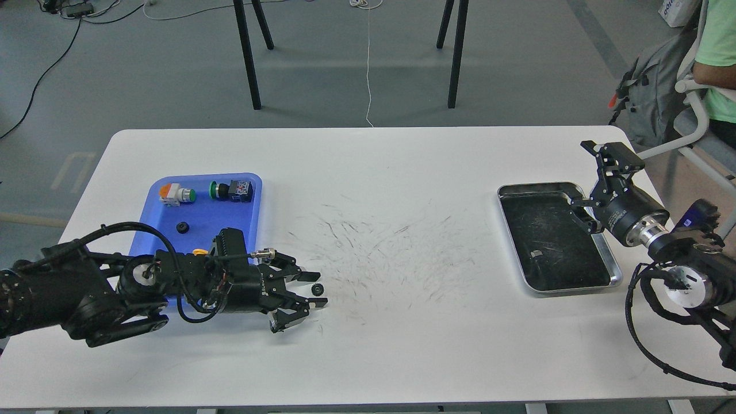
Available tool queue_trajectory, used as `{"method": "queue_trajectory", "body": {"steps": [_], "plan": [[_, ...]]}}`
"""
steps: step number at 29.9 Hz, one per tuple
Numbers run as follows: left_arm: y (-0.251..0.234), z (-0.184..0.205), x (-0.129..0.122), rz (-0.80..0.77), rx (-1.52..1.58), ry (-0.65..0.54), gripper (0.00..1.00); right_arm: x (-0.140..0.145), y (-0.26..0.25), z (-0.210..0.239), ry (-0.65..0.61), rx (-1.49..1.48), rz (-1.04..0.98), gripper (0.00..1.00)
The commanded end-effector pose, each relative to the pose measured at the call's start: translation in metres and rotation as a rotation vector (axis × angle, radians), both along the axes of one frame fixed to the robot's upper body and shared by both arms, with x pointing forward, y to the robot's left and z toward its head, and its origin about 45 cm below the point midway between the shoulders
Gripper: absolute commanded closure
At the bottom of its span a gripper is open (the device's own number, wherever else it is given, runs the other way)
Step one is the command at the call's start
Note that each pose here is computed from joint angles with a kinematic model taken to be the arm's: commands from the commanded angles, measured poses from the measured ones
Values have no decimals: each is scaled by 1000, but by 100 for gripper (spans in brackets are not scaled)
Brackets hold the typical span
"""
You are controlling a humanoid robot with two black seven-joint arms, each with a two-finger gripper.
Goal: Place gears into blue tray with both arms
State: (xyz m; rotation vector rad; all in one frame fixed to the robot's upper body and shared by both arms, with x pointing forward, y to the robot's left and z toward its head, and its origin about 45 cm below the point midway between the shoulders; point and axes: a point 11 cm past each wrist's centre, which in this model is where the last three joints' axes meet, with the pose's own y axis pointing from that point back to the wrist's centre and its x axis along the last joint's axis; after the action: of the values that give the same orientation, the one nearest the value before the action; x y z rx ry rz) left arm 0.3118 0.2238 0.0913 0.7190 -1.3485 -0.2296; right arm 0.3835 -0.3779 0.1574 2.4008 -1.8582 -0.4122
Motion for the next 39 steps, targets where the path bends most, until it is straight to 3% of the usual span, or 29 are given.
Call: {"method": "queue_trajectory", "body": {"steps": [1, 14, 39], "plan": [[1, -1, 0, -1, 3, 0, 52, 0, 1, 0, 0, 1, 1, 6], [1, -1, 1, 2, 5, -4, 67, -1, 0, -1, 1, -13, 7, 6], [-5, -7, 0, -10, 7, -7, 84, -4, -3, -7, 13, -31, 4, 6]]}}
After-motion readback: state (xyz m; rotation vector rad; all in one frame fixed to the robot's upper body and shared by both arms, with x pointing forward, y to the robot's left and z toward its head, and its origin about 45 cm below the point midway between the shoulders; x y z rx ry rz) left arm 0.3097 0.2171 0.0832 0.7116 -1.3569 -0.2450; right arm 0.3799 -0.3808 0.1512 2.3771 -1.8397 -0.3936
